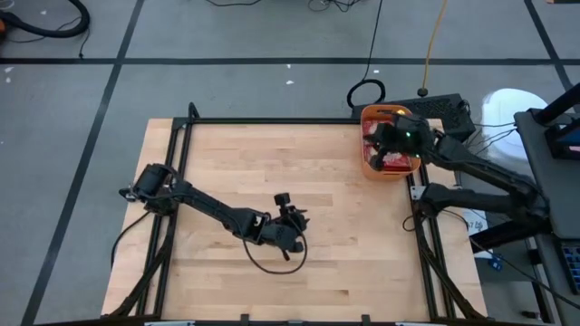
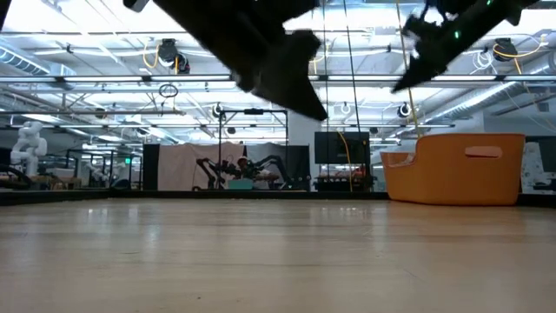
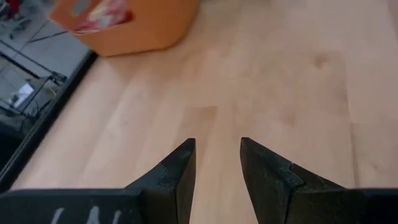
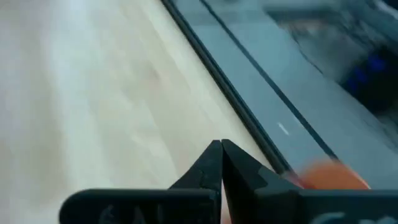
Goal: Sort popcorn bags into baskets
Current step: Return to Home Position
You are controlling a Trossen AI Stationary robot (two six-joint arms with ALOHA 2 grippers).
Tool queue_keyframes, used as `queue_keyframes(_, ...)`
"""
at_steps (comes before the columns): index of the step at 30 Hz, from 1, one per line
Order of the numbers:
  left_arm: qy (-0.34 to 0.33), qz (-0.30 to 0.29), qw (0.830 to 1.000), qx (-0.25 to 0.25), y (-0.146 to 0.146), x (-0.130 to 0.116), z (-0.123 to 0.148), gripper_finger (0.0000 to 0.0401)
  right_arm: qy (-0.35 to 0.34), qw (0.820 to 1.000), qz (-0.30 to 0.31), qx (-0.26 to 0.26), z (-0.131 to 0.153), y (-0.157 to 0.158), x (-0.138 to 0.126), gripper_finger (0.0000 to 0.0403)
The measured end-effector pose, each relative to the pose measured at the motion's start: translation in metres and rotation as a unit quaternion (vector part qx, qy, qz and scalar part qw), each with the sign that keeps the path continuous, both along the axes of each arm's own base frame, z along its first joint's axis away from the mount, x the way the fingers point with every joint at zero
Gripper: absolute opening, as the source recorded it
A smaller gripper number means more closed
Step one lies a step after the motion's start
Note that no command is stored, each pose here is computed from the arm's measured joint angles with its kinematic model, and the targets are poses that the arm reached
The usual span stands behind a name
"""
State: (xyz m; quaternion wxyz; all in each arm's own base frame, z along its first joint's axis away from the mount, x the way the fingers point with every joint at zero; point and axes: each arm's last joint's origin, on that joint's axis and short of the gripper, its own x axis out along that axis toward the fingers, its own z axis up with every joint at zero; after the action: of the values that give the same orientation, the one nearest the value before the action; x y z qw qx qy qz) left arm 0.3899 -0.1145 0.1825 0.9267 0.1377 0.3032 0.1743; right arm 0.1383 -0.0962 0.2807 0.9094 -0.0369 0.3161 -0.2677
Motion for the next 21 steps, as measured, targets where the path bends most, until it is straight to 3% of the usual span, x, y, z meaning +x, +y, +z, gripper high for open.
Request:
queue_keyframes(6, -0.039, -0.005, 0.999, 0.0, 0.009, -0.013, 0.045, 0.0131, -0.164, 0.979, 0.123, 0.008, 0.023, 0.035, 0.03, 0.0)
queue_keyframes(11, -0.071, -0.01, 0.997, 0.006, 0.024, -0.043, 0.074, 0.0131, -0.211, 0.961, 0.173, -0.035, 0.018, 0.068, 0.054, 0.0)
queue_keyframes(17, -0.153, 0.002, 0.988, -0.035, 0.038, -0.089, 0.065, 0.0131, -0.194, 0.95, 0.242, -0.035, -0.006, 0.099, 0.07, 0.0)
queue_keyframes(21, -0.167, -0.002, 0.985, -0.049, 0.04, -0.112, 0.049, 0.0131, -0.184, 0.946, 0.267, -0.026, -0.026, 0.11, 0.072, 0.0)
